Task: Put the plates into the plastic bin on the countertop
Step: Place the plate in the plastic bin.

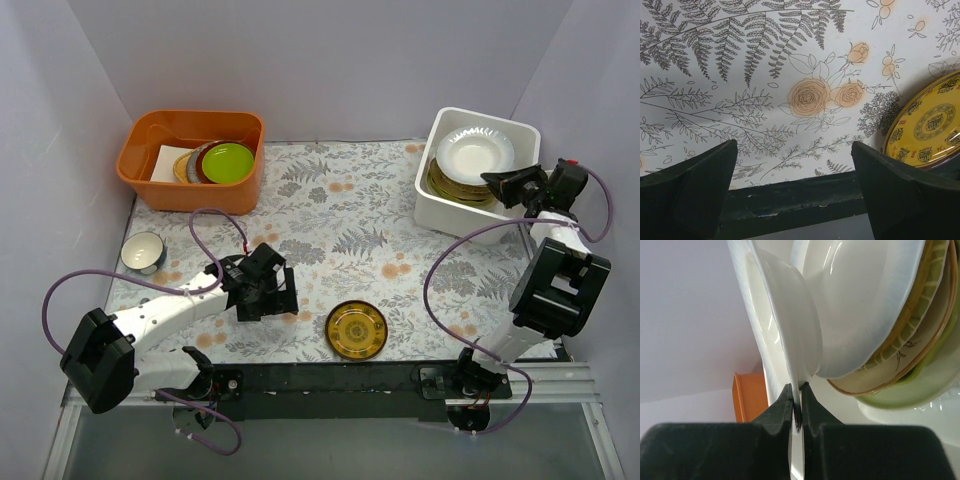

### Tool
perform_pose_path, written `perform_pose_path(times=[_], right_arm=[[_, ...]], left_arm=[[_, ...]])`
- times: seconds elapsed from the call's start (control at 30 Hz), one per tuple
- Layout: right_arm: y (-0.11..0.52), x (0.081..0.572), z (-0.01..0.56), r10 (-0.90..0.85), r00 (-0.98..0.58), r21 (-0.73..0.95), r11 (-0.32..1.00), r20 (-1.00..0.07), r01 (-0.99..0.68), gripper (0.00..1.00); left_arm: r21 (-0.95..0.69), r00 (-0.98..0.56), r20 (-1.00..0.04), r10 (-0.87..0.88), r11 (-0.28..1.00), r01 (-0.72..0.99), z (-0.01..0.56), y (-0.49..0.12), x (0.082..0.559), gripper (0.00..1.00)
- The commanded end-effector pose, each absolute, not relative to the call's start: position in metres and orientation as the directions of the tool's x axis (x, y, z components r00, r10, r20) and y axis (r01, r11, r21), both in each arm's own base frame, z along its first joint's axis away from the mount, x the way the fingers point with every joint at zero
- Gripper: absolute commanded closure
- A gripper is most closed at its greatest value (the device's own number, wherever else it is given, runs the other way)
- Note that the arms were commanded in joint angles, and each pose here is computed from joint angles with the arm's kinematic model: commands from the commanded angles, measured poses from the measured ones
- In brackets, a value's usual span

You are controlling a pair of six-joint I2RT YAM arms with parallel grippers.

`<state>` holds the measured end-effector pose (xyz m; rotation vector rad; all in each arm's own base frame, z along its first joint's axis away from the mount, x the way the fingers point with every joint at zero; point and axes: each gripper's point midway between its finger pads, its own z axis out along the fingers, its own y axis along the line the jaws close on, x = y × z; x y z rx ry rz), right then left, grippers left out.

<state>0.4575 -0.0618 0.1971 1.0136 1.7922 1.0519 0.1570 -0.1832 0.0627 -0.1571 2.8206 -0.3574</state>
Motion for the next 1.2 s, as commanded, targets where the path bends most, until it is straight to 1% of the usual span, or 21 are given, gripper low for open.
perform_pose_path(times=[0.0,0.3,0.4,0.53,0.67,0.77,0.9,1.0,1.17], right_arm=[[-0.072,0.485,0.256,0.886,-0.310,0.925,0.376,-0.344,0.049,0.99],[-0.083,0.502,0.232,0.906,-0.304,0.934,0.341,-0.296,0.108,0.99],[-0.085,0.506,0.229,0.904,-0.306,0.931,0.347,-0.299,0.115,0.98],[-0.085,0.507,0.219,0.905,-0.319,0.932,0.336,-0.279,0.138,0.94],[-0.087,0.509,0.212,0.899,-0.330,0.921,0.355,-0.289,0.159,0.92],[-0.090,0.512,0.212,0.893,-0.336,0.914,0.369,-0.299,0.169,0.88],[-0.089,0.514,0.207,0.882,-0.364,0.909,0.379,-0.298,0.172,0.78],[-0.090,0.514,0.204,0.878,-0.370,0.903,0.389,-0.304,0.181,0.75],[-0.089,0.513,0.198,0.870,-0.388,0.896,0.399,-0.304,0.193,0.66]], left_arm=[[-0.298,-0.944,-0.291,-0.153,0.952,-0.063,0.067,-0.189,0.158,0.02],[-0.315,-0.945,-0.282,-0.165,0.946,-0.071,0.066,-0.190,0.155,0.02],[-0.316,-0.946,-0.281,-0.162,0.946,-0.069,0.065,-0.191,0.154,0.02],[-0.319,-0.946,-0.278,-0.166,0.945,-0.072,0.065,-0.192,0.154,0.02],[-0.326,-0.946,-0.274,-0.175,0.942,-0.080,0.066,-0.193,0.154,0.02],[-0.338,-0.945,-0.274,-0.180,0.938,-0.081,0.068,-0.195,0.154,0.02],[-0.331,-0.946,-0.272,-0.176,0.940,-0.080,0.066,-0.194,0.153,0.02],[-0.329,-0.949,-0.266,-0.172,0.941,-0.079,0.064,-0.194,0.151,0.02],[-0.333,-0.949,-0.266,-0.171,0.940,-0.076,0.065,-0.194,0.150,0.02]])
